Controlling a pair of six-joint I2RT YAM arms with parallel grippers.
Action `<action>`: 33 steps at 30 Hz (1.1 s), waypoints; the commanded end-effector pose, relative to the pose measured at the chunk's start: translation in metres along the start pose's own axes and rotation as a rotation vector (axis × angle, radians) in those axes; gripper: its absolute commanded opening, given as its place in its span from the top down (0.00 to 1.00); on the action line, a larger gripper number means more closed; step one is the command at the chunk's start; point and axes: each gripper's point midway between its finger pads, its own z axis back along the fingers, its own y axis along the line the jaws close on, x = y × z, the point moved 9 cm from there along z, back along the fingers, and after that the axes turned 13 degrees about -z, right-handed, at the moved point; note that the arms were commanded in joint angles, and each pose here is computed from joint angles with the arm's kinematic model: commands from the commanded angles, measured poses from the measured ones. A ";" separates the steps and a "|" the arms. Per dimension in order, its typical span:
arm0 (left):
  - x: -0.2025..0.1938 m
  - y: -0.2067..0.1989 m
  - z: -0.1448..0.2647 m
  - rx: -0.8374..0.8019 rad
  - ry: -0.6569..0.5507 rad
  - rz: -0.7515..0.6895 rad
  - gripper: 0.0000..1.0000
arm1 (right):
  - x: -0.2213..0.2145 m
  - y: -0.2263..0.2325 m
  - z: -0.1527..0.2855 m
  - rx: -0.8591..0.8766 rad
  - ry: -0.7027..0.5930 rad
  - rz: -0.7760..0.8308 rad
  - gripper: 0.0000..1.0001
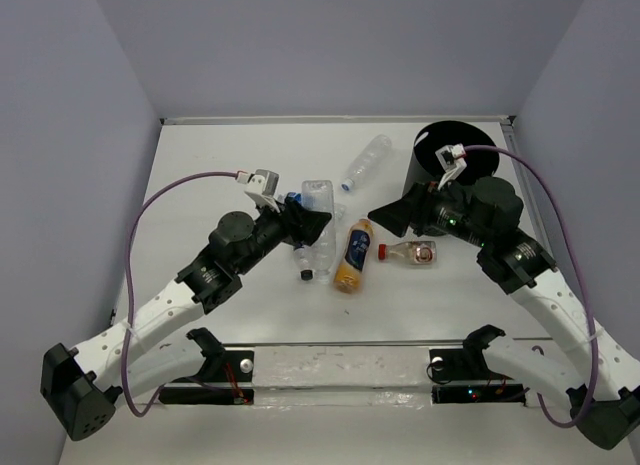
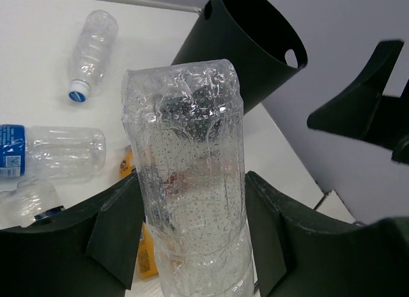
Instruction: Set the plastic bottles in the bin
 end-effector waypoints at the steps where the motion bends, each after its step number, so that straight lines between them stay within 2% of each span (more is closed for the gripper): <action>1: 0.009 -0.021 -0.001 -0.153 -0.024 -0.097 0.37 | 0.028 0.028 0.001 0.065 -0.127 0.061 0.09; 8: -0.011 -0.033 0.002 -0.212 0.014 -0.163 0.37 | 0.034 0.023 0.003 -0.021 -0.201 0.043 0.04; 13: -0.021 -0.050 -0.001 -0.271 0.019 -0.241 0.37 | 0.034 0.019 0.001 -0.083 -0.152 0.047 0.04; 18: -0.025 -0.065 -0.005 -0.307 0.017 -0.302 0.37 | 0.031 0.027 0.019 -0.107 -0.144 0.062 0.02; 28: -0.021 -0.070 0.003 -0.347 -0.030 -0.334 0.37 | 0.026 0.021 0.016 -0.152 -0.071 0.047 0.02; 33: -0.017 -0.077 -0.005 -0.360 -0.041 -0.355 0.37 | 0.017 0.020 0.014 -0.110 0.005 0.016 0.02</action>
